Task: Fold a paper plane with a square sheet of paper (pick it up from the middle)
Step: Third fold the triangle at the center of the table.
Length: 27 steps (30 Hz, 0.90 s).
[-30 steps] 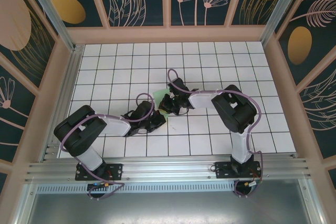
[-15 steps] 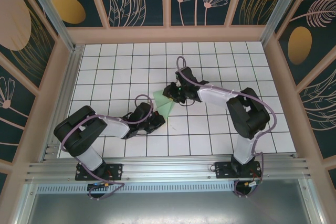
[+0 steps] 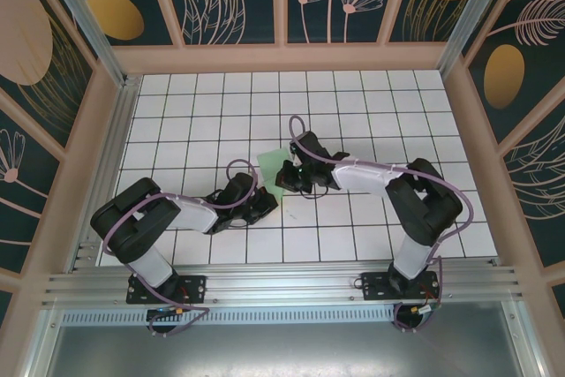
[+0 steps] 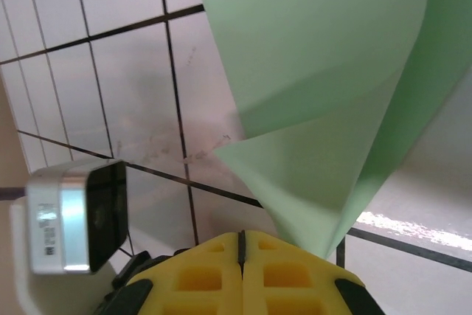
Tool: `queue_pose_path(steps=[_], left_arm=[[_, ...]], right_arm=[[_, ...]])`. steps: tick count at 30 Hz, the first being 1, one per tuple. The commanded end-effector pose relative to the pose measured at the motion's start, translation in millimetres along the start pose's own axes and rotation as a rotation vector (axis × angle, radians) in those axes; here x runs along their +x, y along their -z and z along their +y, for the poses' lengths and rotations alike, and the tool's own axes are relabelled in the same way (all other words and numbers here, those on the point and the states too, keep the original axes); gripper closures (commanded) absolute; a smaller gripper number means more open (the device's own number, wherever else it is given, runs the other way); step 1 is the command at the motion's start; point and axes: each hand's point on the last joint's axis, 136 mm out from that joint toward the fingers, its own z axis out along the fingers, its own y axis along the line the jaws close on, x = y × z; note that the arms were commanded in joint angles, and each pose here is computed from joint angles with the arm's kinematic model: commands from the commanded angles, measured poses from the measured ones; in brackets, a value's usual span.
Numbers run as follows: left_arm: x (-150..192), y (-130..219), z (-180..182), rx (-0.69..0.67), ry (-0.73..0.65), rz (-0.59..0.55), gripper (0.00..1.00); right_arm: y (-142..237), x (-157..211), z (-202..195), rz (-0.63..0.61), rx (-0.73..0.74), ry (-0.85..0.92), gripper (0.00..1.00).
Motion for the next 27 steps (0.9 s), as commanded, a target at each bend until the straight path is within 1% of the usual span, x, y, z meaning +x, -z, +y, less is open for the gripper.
queue_pose_path(steps=[1,10,14,19,27], left_arm=[[15,0,53,-0.170,0.049,0.046,1.00],[14,0,51,-0.166,0.047,0.044,1.00],[15,0,52,-0.170,0.049,0.047,1.00],[17,2,56,-0.184,0.045,0.056,1.00],[23,5,68,-0.221,0.040,0.077,1.00]], right_arm=[[-15,15,-19,0.048,0.043,-0.028,0.97],[-31,26,-33,0.103,0.051,-0.044,0.98],[-34,25,-40,0.106,0.067,-0.041,0.97],[-36,14,-49,0.089,0.077,-0.023,0.98],[-34,-17,-59,0.064,0.068,0.016,0.97]])
